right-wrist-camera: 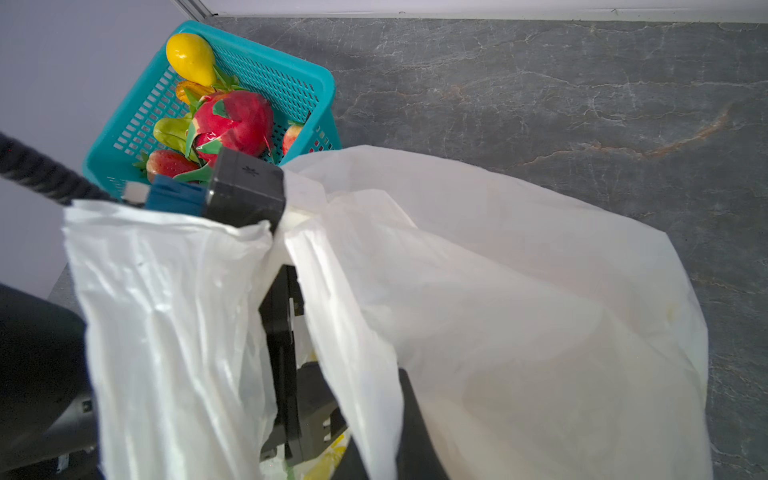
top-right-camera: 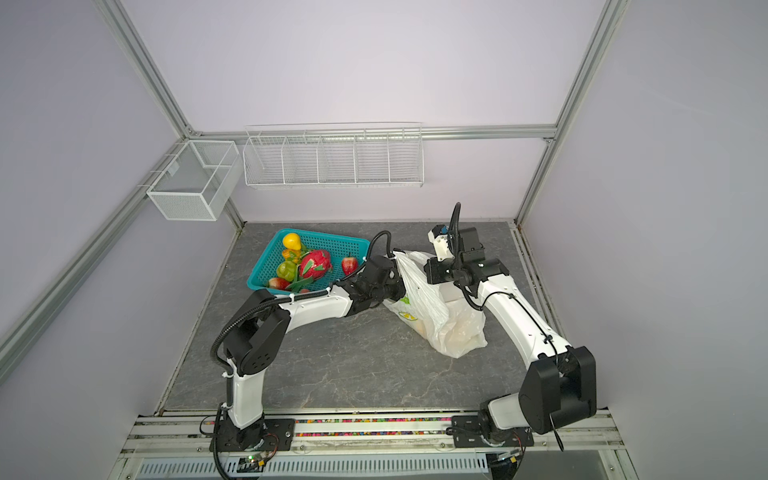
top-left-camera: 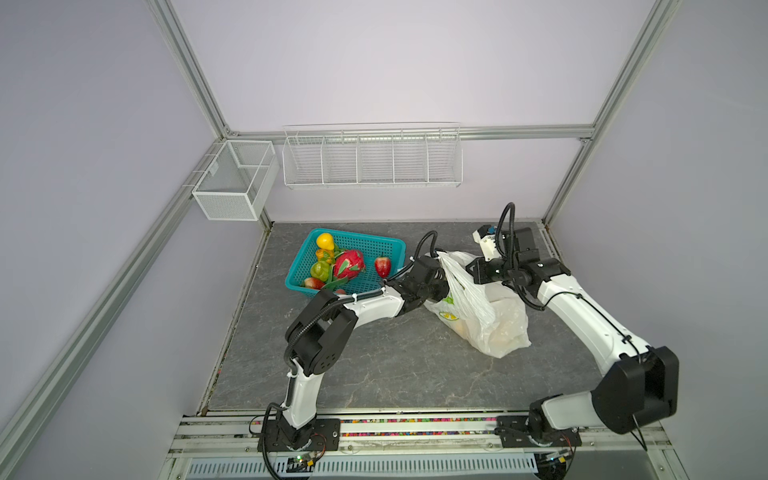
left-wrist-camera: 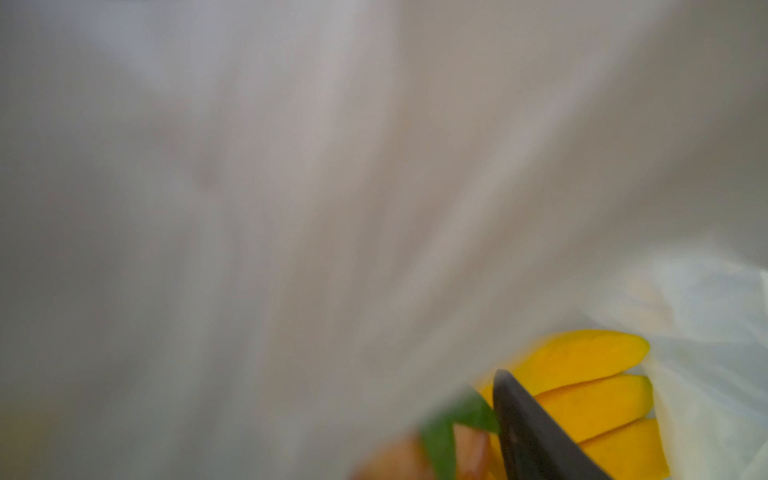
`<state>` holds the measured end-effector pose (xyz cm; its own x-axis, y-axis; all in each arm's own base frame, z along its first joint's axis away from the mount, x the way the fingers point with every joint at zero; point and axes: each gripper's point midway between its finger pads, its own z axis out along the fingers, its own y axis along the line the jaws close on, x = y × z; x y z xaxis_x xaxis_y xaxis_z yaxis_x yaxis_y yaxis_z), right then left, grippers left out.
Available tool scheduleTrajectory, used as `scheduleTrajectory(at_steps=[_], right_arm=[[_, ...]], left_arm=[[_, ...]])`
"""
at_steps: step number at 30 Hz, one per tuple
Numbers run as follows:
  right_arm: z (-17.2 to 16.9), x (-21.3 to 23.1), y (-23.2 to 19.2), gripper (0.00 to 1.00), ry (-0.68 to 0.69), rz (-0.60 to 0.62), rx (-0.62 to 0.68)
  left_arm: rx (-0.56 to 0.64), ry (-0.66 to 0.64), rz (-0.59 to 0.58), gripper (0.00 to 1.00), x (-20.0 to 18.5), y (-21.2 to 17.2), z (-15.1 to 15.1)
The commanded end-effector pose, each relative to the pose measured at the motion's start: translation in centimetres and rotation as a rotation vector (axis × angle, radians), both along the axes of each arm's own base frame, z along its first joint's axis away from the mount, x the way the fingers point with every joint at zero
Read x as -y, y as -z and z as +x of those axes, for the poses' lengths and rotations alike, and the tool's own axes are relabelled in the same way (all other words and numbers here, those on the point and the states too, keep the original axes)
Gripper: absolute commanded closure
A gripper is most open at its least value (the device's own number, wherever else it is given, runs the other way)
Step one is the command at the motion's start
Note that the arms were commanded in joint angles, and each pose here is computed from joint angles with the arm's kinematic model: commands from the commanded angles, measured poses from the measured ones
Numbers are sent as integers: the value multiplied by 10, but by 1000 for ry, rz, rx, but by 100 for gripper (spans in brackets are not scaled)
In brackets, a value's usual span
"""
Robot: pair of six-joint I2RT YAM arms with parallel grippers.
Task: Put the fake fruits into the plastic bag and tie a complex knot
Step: 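Carry the orange peach with the left gripper into the bag mouth, then open the left gripper to drop the orange peach into the bag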
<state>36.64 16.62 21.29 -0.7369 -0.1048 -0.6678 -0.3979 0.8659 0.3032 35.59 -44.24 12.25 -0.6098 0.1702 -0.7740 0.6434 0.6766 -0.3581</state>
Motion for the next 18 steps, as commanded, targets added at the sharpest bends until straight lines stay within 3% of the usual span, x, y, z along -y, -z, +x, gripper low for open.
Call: scheduleTrajectory(at_steps=[1, 11, 15, 18], right_arm=[[-4, -2, -3, 91, -18, -9, 14], [-4, 0, -2, 91, -13, -16, 13], [-4, 1, -2, 91, -9, -19, 12], [-3, 1, 0, 91, -10, -25, 10]], left_arm=[[59, -15, 5, 20, -6, -20, 8], [103, -52, 69, 9, -40, -35, 13], [110, -63, 92, 10, -55, -42, 9], [96, -36, 118, 17, -69, -45, -4]])
